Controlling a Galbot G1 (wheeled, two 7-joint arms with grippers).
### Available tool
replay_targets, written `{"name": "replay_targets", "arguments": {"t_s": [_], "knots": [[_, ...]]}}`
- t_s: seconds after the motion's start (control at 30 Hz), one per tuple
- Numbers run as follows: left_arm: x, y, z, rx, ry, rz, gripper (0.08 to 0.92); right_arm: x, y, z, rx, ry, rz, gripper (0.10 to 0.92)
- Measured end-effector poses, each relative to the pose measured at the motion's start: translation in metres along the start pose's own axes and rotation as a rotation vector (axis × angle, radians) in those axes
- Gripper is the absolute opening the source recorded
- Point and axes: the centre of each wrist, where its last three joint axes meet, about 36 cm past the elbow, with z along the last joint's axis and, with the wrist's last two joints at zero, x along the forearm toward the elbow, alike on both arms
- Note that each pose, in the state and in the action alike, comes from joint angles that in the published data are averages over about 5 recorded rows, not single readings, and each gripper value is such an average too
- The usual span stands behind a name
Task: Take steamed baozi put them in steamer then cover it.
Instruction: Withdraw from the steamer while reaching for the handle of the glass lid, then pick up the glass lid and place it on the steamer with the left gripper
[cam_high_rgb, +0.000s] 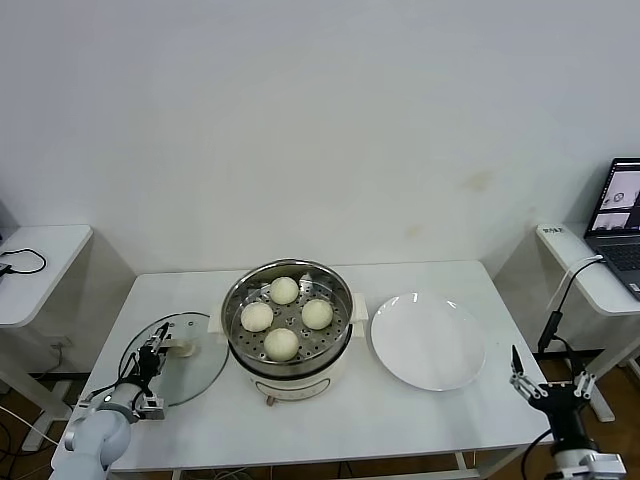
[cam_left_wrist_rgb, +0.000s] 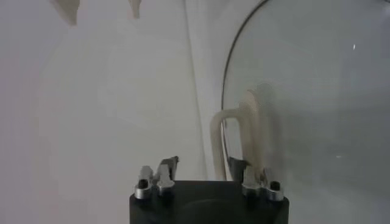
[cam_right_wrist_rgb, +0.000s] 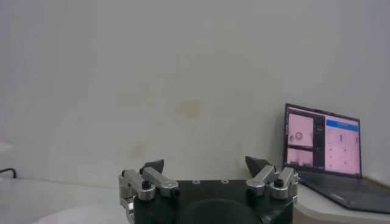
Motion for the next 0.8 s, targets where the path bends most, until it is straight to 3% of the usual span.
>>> {"name": "replay_targets", "arguments": {"t_s": [0.3,0.5,0.8], "knots": [[0.002,-0.007,-0.002,0.033,0.007,-0.002,0.174,0.001,0.001,0.001,0.001,0.002,-0.005,0.823],[0.008,-0.01,-0.004,0.058,0.01,-0.04,0.15,0.001,0.001,0.0,0.004,-0.001,-0.009,0.823],[0.026,0.004,-0.005,0.064,0.041,-0.154,0.145,-0.001,0.003,0.0,0.011,-0.007,-0.03,0.823]]}}
